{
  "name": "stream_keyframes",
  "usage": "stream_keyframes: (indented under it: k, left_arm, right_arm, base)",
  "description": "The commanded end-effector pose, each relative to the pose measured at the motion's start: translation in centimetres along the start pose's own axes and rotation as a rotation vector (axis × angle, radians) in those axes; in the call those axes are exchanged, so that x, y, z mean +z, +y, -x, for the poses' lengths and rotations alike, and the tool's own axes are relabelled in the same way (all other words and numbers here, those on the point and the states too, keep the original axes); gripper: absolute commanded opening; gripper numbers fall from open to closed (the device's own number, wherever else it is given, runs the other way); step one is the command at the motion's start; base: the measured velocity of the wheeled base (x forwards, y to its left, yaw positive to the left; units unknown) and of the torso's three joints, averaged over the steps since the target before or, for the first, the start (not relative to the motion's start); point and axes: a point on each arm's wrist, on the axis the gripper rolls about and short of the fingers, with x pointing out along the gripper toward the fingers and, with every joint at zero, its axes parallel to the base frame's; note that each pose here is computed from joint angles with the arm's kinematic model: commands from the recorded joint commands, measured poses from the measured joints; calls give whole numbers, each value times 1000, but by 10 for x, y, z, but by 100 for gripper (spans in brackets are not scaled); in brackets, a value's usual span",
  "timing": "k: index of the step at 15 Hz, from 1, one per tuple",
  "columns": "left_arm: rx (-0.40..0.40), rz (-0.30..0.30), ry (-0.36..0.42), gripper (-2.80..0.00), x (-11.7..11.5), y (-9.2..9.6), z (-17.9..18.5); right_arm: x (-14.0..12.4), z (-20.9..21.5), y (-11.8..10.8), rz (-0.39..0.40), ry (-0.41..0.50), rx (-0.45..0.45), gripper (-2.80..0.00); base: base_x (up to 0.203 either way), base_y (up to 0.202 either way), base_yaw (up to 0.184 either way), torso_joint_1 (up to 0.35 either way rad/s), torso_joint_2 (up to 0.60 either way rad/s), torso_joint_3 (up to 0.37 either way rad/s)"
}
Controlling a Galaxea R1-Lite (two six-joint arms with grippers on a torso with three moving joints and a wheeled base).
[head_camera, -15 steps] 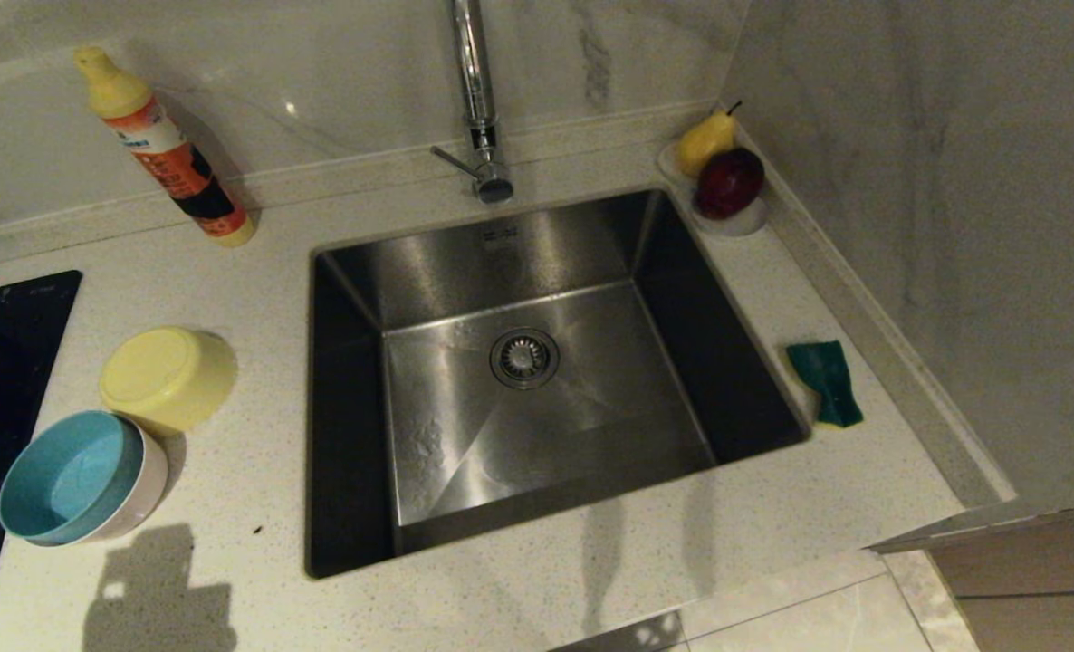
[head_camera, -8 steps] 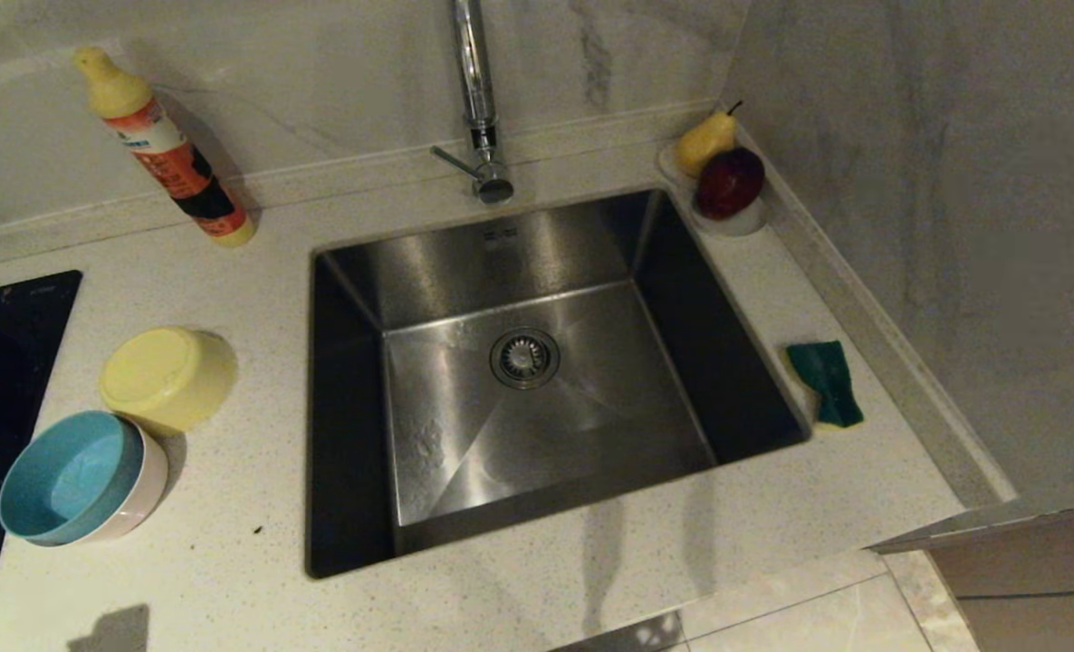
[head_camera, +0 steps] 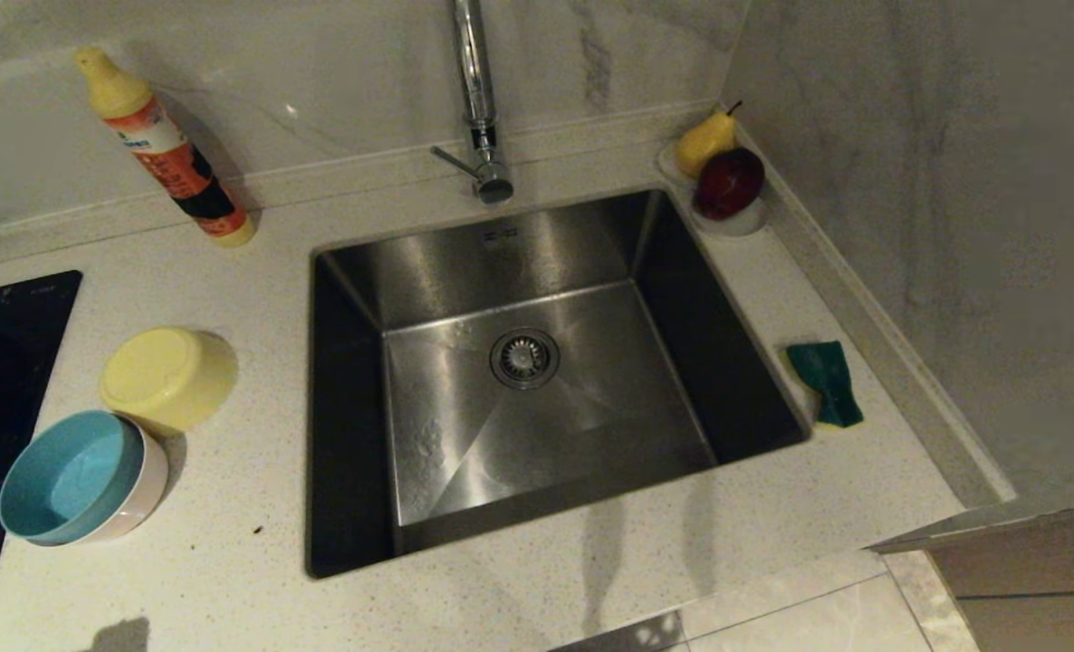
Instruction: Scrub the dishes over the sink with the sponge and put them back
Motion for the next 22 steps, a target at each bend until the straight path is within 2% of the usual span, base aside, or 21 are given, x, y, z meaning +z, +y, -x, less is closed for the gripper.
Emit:
stream_keyframes:
  k: [1,2,3,4,5,8,17,22]
  left_arm:
    - [-66,-13,9,-280,-3,-1,-1]
    - [-191,-35,18,-280,-6,-4,-1]
    - [-270,-97,21,-280,-8,-6,-2]
    - [-287,-156,15,-280,-10,-6,-2]
    - [-280,-182,34,-280,-17,-6,-3]
    - [-259,-123,8,-280,-14,-6,-4]
    - [-259,-121,8,-280,-14,-6,-4]
    - [-258,-121,9,-280,-14,-6,-4]
  right_arm:
    - [0,0,0,1,-2,1,-280]
    - [0,0,0,1,-2,1,-280]
    - [0,0,0,1,-2,1,-280]
    - [0,0,0,1,-2,1,-280]
    - [0,0,0,1,-2,1,-280]
    - [0,0,0,1,-2,1,-280]
    - [0,0,0,18,-2,1,-280]
    - [0,0,0,-15,0,-20,-280]
  base:
    - [0,0,0,0,0,0]
    - [0,0,0,0,0,0]
    - [0,0,0,0,0,0]
    - [0,0,0,0,0,0]
    - [0,0,0,0,0,0]
    - [0,0,0,0,0,0]
    - [0,0,0,0,0,0]
    - [0,0,0,0,0,0]
